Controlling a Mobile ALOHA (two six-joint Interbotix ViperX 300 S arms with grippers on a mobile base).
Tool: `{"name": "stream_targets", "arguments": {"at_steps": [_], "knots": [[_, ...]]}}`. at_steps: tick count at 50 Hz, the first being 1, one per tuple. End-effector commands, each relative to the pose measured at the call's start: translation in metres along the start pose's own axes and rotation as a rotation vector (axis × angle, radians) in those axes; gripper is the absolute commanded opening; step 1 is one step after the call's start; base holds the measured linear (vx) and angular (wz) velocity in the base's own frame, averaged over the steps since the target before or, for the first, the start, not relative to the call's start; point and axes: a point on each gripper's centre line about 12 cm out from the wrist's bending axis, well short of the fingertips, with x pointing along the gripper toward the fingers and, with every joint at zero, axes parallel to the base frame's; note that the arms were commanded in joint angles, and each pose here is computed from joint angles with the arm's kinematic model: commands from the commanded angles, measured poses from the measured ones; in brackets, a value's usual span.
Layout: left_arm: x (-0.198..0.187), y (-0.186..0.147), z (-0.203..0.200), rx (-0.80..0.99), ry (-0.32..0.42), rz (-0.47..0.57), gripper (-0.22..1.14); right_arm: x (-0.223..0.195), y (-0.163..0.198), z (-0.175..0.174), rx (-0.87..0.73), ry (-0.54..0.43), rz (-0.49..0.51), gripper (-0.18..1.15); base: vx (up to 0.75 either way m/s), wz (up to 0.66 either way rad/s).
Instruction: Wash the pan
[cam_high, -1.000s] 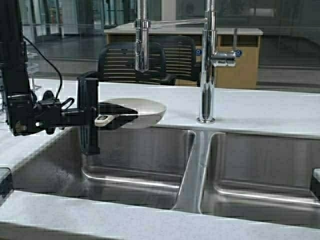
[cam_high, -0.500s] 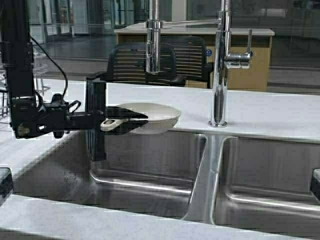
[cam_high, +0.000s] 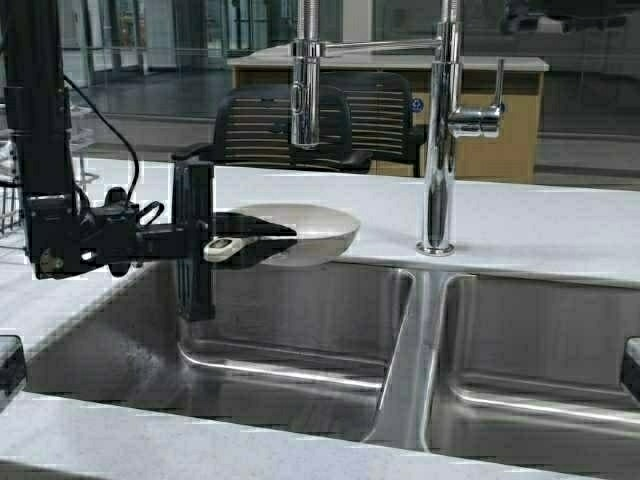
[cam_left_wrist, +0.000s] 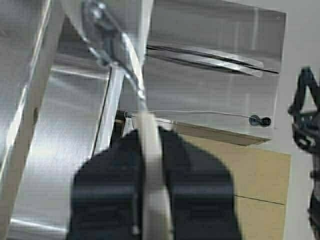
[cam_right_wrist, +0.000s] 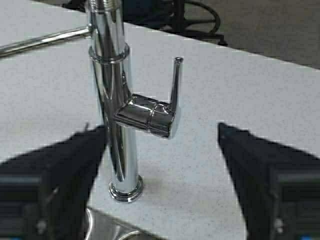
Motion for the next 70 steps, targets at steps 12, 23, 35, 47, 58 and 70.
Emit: {"name": "stream_targets", "arguments": {"at_steps": [12,23,35,47,58,70], "knots": [[0.004,-0.008,0.002,0.039,0.003,-0.038,0.03,0.081,-0.001,0.018,-0.014,-0.002,0.004,1.03,0.00,0.00],[0.004,-0.009,0.003,0.040,0.000,-0.040,0.03,0.105,-0.005,0.010,-0.013,0.019,-0.002,1.03,0.00,0.00],[0.005,-0.009,0.004,0.042,0.000,-0.042,0.03,0.120,-0.016,0.001,0.002,0.041,-0.026,1.03,0.00,0.00],[0.005,-0.008,0.004,0.040,-0.002,-0.040,0.03,0.128,-0.034,-0.007,0.015,0.057,-0.061,1.03,0.00,0.00],[0.005,-0.005,0.004,0.034,0.000,-0.035,0.03,0.134,-0.047,-0.012,0.040,0.083,-0.089,1.03,0.00,0.00],[0.005,-0.004,0.004,0.032,-0.001,-0.033,0.03,0.130,-0.076,-0.014,0.121,0.101,-0.162,1.03,0.00,0.00]]}}
